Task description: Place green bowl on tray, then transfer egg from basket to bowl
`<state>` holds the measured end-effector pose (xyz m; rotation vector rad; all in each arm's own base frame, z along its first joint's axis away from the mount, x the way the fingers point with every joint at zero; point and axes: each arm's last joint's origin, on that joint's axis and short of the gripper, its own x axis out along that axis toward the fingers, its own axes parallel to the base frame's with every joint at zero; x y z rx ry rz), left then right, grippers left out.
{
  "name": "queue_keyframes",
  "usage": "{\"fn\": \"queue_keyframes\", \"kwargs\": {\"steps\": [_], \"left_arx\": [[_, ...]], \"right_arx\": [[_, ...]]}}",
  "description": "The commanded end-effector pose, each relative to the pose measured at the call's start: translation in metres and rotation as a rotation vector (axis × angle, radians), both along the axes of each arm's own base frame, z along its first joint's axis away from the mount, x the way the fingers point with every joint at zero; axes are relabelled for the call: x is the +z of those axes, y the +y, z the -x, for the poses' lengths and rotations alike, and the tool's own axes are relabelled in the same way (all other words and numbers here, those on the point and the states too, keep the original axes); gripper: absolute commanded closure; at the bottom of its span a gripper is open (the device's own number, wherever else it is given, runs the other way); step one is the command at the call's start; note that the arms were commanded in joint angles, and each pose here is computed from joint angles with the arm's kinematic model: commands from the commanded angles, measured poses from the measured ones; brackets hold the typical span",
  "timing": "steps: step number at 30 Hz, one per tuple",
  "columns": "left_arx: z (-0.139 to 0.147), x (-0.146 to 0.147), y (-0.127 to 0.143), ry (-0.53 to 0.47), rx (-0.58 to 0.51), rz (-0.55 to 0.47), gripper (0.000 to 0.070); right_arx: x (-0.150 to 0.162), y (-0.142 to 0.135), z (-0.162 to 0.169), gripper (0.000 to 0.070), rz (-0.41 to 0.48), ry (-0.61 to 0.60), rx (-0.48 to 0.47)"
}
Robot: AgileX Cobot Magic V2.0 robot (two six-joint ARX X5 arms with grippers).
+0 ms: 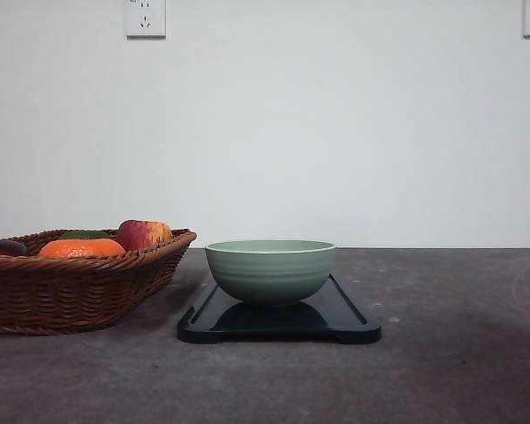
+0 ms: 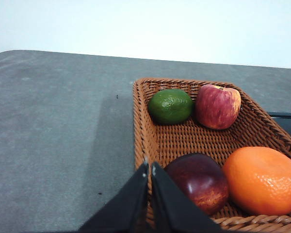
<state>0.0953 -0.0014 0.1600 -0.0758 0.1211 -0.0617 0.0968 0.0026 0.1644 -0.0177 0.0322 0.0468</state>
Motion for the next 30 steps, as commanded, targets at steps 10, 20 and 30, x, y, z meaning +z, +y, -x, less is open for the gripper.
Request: {"fn": "queue_keyframes", "kwargs": {"steps": [10, 20, 30], "left_arx": [[-0.0011, -0.0054, 0.0002, 0.007, 0.004, -0.007, 0.07], [-0.0011, -0.0054, 0.0002, 0.007, 0.004, -0.007, 0.07], [-0.0011, -0.0054, 0.0002, 0.007, 0.004, -0.007, 0.07]], "right_arx": [[-0.0007, -0.0001, -0.0004, 0.0684, -0.014, -0.003, -0.004], [-0.0007, -0.0001, -0.0004, 0.0684, -0.014, -0.003, -0.004], [-0.0007, -0.0001, -0.0004, 0.0684, -0.014, -0.003, -0.004]]}}
